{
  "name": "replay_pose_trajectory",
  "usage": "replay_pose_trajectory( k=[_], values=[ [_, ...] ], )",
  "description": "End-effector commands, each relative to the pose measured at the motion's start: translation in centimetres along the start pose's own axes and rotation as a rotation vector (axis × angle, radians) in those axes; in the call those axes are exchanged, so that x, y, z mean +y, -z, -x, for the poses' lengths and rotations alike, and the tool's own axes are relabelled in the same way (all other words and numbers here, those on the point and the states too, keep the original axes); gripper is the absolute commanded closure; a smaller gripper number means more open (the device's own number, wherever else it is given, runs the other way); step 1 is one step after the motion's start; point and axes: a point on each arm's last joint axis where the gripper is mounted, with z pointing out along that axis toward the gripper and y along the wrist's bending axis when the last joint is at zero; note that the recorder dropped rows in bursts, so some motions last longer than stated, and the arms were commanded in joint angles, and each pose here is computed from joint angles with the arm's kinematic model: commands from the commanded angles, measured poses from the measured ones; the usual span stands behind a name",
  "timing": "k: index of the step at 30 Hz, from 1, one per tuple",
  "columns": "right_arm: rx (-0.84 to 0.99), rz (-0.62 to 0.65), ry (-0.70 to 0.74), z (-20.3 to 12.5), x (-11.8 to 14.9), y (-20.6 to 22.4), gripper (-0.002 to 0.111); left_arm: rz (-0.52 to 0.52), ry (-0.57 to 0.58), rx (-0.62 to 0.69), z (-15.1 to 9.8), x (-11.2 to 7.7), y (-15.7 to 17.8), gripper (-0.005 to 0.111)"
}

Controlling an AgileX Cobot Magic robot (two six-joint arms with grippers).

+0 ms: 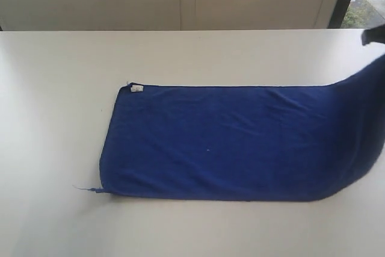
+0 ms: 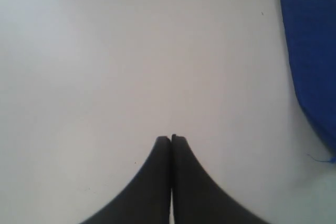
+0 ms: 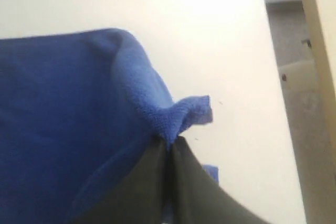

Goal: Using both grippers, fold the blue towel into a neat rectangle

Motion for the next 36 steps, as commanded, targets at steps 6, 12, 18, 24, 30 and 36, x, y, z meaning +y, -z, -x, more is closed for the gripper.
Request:
replay_pose_trajectory(
  k=[6, 12, 18, 24, 30, 36],
  values=[
    [-0.171, 0.315, 0.29, 0.6, 13.8, 8.8, 0.108, -0.001, 0.005, 0.001, -0.2, 0.0, 0.0, 0.107],
    [-0.238, 0.459, 0.455, -1.1, 22.0, 11.2, 0.108, -0.001, 0.005, 0.001, -0.2, 0.0, 0.0, 0.107],
    [-0.214, 0.535, 0.574, -3.0, 28.4, 10.9, 0.108, -0.001, 0.005, 0.001, -0.2, 0.0, 0.0, 0.107],
    [-0.236, 0.577, 0.66, -3.7, 32.3, 11.3, 0.108, -0.001, 0.005, 0.001, -0.2, 0.0, 0.0, 0.107],
    [-0.257, 0.6, 0.714, -4.1, 34.8, 11.1, 0.108, -0.001, 0.005, 0.001, -0.2, 0.0, 0.0, 0.107],
    [-0.222, 0.635, 0.736, -6.2, 38.7, 7.2, 0.108, -0.001, 0.005, 0.001, -0.2, 0.0, 0.0, 0.107]
  ],
)
